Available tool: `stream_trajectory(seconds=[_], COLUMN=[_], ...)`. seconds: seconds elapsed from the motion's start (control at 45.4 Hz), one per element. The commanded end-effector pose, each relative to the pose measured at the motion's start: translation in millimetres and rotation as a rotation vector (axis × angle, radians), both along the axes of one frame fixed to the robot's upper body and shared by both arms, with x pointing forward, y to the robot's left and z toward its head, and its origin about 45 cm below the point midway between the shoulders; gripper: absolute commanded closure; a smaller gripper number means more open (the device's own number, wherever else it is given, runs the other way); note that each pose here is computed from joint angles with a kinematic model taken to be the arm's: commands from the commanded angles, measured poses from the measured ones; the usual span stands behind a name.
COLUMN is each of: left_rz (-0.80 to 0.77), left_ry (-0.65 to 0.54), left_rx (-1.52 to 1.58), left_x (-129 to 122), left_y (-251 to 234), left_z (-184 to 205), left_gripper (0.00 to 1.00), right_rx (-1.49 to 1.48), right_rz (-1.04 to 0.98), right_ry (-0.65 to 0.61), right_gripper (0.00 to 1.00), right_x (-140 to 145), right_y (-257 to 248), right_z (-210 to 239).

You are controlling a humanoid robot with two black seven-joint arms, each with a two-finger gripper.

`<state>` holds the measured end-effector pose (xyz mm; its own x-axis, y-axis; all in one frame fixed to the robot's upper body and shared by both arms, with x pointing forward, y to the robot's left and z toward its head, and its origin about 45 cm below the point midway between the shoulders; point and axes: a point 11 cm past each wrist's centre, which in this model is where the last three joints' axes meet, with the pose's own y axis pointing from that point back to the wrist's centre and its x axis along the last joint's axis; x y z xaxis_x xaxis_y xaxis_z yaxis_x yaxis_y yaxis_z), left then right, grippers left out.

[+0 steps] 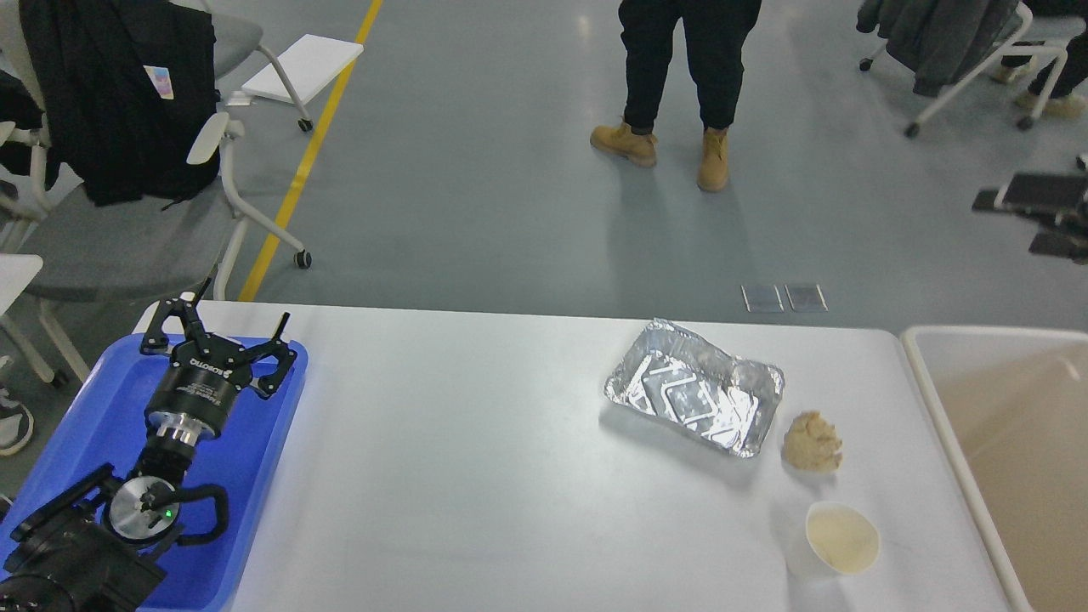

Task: Tidy desktop
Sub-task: 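Lower the right gripper toward the white paper cup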

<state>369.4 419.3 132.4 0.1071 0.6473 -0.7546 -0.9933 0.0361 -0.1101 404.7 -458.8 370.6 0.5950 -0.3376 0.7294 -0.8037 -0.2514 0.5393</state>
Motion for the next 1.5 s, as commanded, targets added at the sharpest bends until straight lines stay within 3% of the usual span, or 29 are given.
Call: stream_trajectory(seconds=[0.0,0.154,0.286,0.705,0.947,1.211,1.475], left_rz=[0.001,0.000,0.001,0.002,0.002,0.002,0.002], left_ry=[0.002,0.001,0.002,0.002,0.002,0.002,0.002], left_rx=[0.001,0.000,0.001,0.002,0.002,0.002,0.002], left_x=[-1,0,-1,-1,-1,-1,-1], left_y=[0,0,1,1,1,1,1], left_z=[-1,0,-1,0,0,0,0], left_gripper=[0.01,0.01,0.01,0.01,0.01,0.01,0.01], right_rx=[-0.408,-0.478,-0.458,-0.272,-0.186,-0.231,-0.273], right_rz=[0.254,0.337,0.400,0.255,0.192,0.187,0.245], right_ry=[0.165,0.355,0.526,0.759,0.781,0.739,0.777], right_gripper=[0.00,0.00,0.00,0.00,0.00,0.00,0.00], right_x=[32,26,4,-49,-69,-74,-96], right_y=[77,112,141,132,125,108,98], right_z=[14,3,-1,-18,-42,-97,-151])
